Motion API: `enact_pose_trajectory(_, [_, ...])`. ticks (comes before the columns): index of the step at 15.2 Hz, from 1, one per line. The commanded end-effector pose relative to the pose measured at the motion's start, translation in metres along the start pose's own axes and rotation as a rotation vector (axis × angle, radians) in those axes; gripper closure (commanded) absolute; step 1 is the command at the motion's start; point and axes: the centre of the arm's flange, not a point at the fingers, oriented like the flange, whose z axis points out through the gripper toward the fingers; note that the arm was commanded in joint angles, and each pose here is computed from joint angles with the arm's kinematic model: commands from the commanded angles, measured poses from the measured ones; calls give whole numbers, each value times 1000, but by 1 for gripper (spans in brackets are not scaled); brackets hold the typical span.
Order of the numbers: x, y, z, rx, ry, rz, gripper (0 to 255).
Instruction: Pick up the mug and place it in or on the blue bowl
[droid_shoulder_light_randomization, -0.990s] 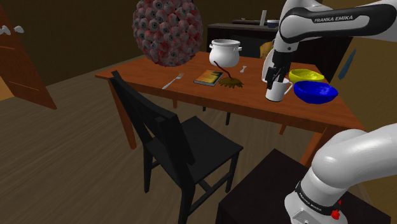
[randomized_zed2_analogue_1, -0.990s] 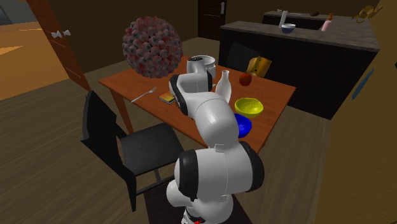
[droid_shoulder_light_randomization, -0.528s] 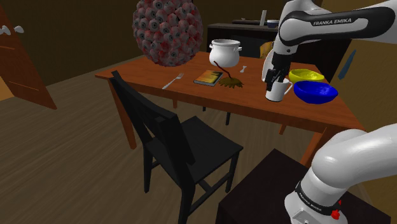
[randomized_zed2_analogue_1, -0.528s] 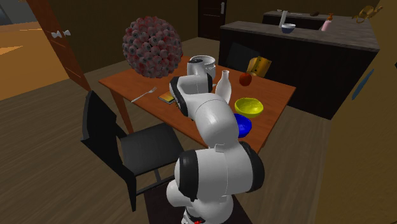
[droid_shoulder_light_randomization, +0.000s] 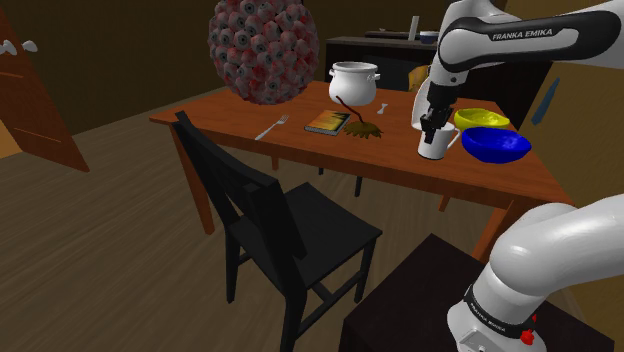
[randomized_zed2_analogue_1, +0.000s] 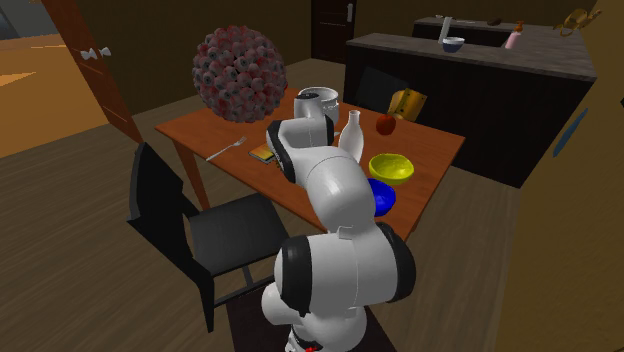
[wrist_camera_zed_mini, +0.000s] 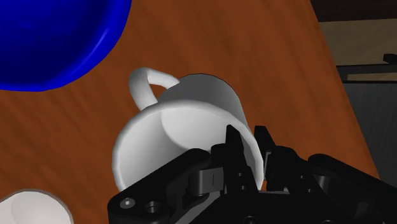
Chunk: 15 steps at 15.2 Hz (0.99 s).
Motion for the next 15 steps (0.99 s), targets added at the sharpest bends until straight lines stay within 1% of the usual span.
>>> enact_pose_trajectory(1, [0, 0, 0, 0, 0, 0, 255])
enact_pose_trajectory(3, [0, 0, 0, 0, 0, 0, 255])
enact_pose_trajectory(15, [0, 4, -63, 0, 0, 0, 255])
